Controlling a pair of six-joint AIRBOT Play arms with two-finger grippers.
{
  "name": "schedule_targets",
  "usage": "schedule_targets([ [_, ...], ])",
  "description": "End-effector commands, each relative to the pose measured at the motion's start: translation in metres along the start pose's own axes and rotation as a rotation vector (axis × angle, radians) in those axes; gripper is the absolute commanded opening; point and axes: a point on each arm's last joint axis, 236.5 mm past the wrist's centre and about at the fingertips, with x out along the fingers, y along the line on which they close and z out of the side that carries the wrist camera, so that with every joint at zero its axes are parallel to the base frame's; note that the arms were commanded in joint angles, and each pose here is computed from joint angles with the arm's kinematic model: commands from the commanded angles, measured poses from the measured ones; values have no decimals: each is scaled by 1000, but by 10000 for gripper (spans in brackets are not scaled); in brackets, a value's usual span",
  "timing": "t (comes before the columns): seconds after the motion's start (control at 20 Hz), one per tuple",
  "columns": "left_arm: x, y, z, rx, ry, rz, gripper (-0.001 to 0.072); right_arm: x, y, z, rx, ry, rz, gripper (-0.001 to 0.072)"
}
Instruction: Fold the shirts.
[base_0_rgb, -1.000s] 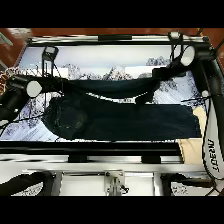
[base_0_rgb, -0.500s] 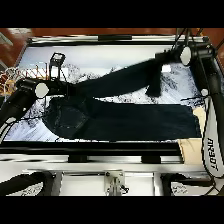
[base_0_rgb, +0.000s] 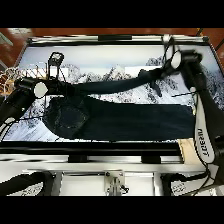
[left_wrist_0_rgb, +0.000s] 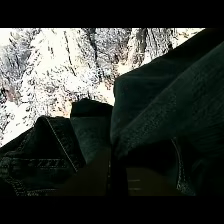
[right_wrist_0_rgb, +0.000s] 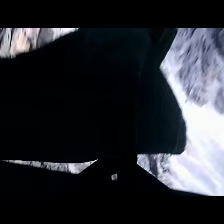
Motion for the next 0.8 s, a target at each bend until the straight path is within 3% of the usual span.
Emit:
schedule_targets([
  [0.0, 0, 2, -7, 46, 29, 8, 83, 30, 27, -64, 75, 249, 113, 572],
  [0.15, -1, 8, -19, 81, 82, 29, 83, 15, 18, -46, 160, 174, 155, 577],
  [0.4, -2, 8, -22, 85, 95, 29, 83, 32, -67, -33, 627, 109, 177, 578],
  [0.5, -2, 8, -22, 84, 95, 29, 83, 45, -87, -42, 683, 127, 172, 597],
  [0.6, -2, 8, -22, 84, 95, 29, 83, 56, -100, -42, 704, 113, 155, 669],
  [0.75, -2, 8, -21, 84, 93, 29, 83, 73, -104, -45, 717, 115, 148, 669],
])
